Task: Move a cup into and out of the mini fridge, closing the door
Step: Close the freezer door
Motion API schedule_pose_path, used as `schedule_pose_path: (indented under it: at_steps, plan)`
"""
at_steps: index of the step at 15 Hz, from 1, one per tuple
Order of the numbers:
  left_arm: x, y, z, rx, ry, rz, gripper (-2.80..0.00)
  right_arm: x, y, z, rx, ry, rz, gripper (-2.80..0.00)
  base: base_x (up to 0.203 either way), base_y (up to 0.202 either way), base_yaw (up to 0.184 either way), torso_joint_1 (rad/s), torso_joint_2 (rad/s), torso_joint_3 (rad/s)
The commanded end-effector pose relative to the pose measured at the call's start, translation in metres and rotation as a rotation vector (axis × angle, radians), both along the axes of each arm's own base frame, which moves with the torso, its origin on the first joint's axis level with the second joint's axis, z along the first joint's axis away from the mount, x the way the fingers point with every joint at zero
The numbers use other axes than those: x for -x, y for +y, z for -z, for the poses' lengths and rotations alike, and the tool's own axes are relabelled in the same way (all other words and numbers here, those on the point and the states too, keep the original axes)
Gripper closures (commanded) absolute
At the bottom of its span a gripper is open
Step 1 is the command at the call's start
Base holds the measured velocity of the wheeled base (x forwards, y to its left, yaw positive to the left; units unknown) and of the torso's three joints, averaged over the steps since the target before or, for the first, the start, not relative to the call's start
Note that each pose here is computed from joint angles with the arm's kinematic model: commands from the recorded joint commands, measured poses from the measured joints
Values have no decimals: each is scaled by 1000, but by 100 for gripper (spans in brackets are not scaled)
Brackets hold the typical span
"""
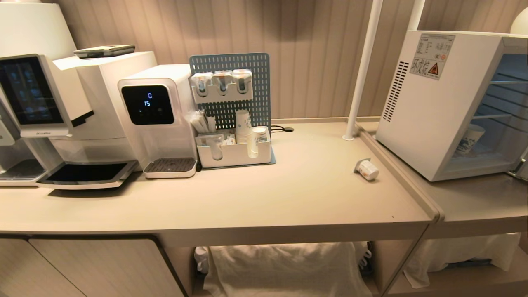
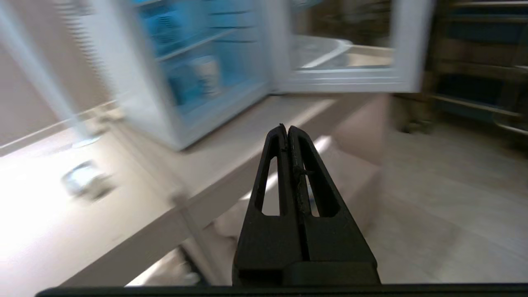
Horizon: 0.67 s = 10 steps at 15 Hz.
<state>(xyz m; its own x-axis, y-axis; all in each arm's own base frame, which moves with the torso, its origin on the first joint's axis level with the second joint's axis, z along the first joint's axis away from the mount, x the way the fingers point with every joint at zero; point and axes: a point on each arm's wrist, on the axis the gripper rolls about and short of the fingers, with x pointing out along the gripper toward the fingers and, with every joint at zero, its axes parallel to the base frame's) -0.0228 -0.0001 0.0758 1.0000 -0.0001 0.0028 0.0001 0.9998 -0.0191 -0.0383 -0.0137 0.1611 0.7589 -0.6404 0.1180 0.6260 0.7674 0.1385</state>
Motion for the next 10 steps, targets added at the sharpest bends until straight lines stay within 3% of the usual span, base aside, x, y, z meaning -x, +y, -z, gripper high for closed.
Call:
schedule_pose_path:
  at_steps: [1, 3, 5, 7, 10]
  plan:
    - [0, 0, 0, 1, 1, 0, 0, 13, 4, 19, 29, -84, -197, 0, 0, 0, 0, 0, 0, 0]
    - [0, 0, 0, 1, 1, 0, 0, 0, 9, 45, 29, -16, -470, 0, 0, 0, 0, 0, 0, 0]
    - [0, 0, 0, 1, 1, 0, 0, -12, 13, 74, 38, 99, -652, 0, 0, 0, 0, 0, 0, 0]
    - [0, 0, 0, 1, 1, 0, 0, -16, 14, 87, 81, 193, -681, 0, 0, 0, 0, 0, 0, 0]
    - [0, 0, 0, 1, 1, -2, 0, -16, 14, 86, 91, 260, -692, 0, 0, 0, 0, 0, 0, 0]
